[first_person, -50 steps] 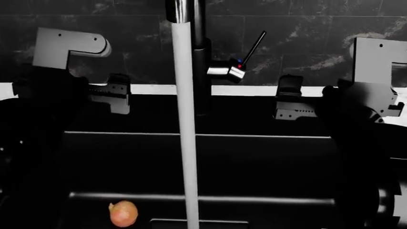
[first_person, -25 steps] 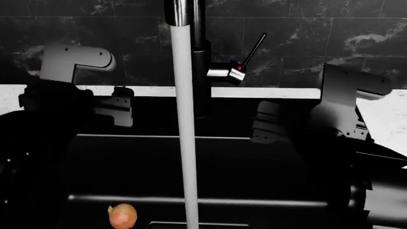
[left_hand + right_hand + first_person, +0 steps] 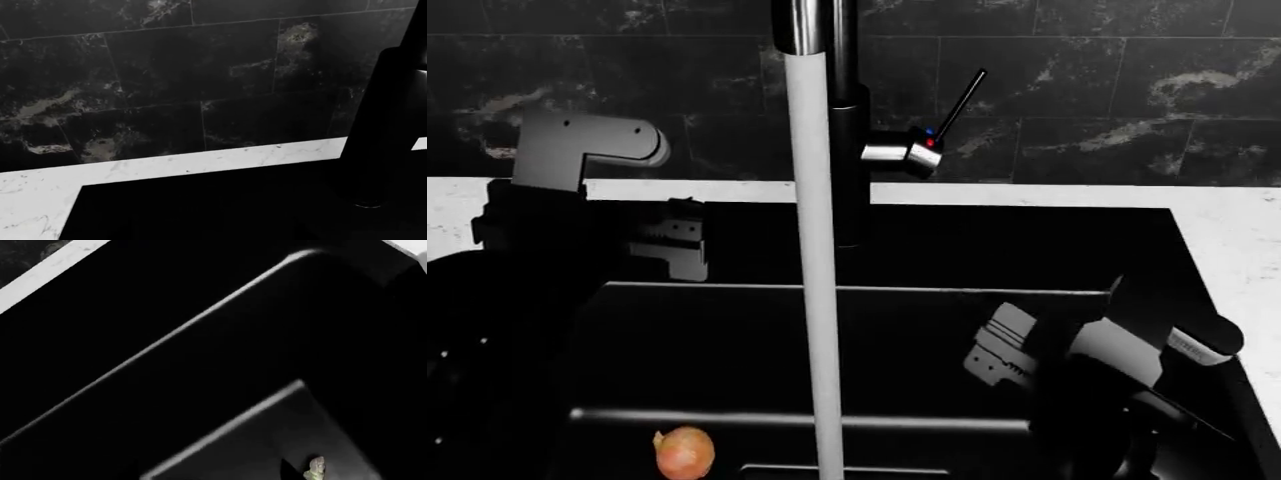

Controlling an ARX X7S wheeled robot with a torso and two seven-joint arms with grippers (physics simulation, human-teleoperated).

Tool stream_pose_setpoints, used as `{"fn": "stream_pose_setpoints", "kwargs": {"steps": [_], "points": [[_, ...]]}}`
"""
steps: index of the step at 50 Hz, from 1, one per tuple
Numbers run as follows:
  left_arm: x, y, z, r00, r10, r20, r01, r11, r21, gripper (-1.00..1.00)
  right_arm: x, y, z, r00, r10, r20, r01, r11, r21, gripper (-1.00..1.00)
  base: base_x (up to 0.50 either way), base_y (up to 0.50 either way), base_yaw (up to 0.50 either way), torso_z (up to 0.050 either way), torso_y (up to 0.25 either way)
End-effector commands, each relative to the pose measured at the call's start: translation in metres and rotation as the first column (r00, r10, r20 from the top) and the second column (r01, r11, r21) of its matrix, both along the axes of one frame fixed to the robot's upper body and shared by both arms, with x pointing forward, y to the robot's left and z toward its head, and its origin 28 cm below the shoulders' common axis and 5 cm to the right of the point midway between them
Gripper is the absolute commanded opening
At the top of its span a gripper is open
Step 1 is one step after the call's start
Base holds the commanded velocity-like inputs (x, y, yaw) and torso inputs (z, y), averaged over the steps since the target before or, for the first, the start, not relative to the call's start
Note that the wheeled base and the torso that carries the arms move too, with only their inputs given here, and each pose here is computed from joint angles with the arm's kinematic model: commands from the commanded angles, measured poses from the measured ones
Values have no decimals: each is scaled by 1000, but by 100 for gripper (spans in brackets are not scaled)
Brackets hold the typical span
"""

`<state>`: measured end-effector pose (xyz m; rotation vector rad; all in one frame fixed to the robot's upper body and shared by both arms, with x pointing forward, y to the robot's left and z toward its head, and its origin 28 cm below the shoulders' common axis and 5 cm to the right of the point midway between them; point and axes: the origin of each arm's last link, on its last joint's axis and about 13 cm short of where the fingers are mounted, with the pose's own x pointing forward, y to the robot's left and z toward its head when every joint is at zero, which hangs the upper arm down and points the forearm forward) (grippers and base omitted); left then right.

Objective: Pick the broccolis and asparaguss from the sink and place them in one bowl. Place the onion in the other bowl. Then turn off the sink faucet.

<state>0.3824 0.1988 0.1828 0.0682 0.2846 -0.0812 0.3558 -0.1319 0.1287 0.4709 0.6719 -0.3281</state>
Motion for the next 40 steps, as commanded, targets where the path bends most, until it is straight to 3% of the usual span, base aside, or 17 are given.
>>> {"fn": "stream_pose_setpoints", "kwargs": {"steps": [1, 12, 24, 33, 40], "points": [[-2, 4, -2, 1000, 4, -2, -4, 1000, -8, 100, 10, -3, -33, 990, -111, -90, 116, 992, 58, 100, 0, 0, 0, 0, 0], [-2, 2, -7, 1000, -4, -7, 4, 1000, -13, 100, 3, -13, -50, 961, -237, -141, 238, 971, -10, 100, 0, 0, 0, 0, 0], [-6, 3, -11, 1000, -3, -13, 3, 1000, -12, 100, -3, -17, -90, 945, -239, -225, 245, 970, 0, 100, 0, 0, 0, 0, 0], [-6, 6, -2, 999, 12, 41, -9, 998, -67, 100, -4, -14, -96, 939, -237, -250, 254, 966, 38, 100, 0, 0, 0, 0, 0], [-18, 9, 5, 999, 5, 52, -2, 999, -42, 100, -7, -15, -100, 933, -248, -262, 265, 964, 30, 100, 0, 0, 0, 0, 0]]}}
